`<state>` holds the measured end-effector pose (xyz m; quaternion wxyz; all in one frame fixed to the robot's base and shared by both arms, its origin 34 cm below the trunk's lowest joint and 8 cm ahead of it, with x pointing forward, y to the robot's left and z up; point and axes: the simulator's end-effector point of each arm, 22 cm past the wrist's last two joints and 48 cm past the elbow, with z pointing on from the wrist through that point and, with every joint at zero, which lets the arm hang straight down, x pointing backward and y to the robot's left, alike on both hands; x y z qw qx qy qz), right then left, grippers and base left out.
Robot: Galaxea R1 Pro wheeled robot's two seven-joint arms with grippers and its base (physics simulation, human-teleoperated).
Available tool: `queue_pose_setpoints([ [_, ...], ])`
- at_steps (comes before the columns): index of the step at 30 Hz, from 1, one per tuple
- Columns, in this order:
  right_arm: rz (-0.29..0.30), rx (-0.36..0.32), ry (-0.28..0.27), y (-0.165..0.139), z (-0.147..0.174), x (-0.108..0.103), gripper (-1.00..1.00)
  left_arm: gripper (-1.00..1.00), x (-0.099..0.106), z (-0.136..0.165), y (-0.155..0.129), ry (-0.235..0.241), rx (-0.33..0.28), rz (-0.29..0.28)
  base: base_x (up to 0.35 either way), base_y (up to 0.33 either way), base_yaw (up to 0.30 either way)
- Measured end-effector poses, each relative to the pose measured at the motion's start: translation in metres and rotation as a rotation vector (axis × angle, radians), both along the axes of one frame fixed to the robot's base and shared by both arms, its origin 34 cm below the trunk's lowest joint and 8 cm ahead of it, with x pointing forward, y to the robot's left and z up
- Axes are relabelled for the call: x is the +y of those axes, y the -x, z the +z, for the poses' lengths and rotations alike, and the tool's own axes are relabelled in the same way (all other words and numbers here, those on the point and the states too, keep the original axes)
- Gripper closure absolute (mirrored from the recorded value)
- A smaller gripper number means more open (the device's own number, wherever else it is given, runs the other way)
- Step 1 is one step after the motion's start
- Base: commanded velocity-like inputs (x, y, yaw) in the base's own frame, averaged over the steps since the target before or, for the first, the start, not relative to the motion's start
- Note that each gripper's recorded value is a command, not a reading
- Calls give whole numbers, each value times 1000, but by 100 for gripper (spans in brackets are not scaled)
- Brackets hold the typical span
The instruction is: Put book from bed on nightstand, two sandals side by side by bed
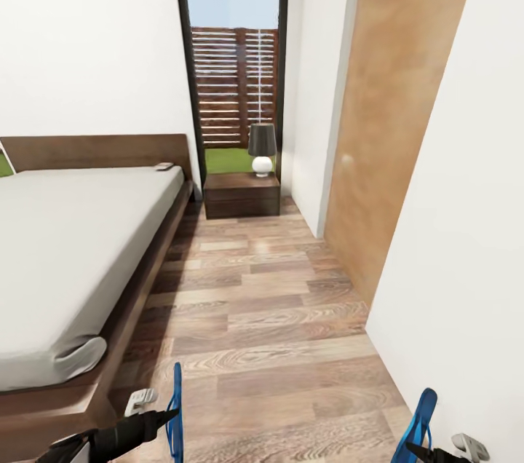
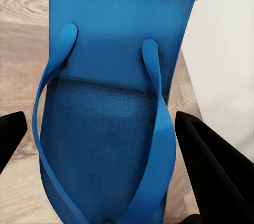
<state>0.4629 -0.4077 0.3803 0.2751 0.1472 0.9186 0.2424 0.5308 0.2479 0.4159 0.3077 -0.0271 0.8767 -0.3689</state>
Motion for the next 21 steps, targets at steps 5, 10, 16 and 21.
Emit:
queue_pose_setpoints([
  [5,0,0,0,0,0,0,100,100,0,0,0,0,0,0,328,0,0],
  [10,0,0,-1,0,0,0,100,100,0,0,0,0,0,-1,328,0,0],
  [16,0,0,-1,0,0,0,100,100,0,0,0,-1,0,-1,328,0,0],
  [21,1,0,-1,0,0,1,100,100,-1,0,0,1,0,-2,328,0,0],
])
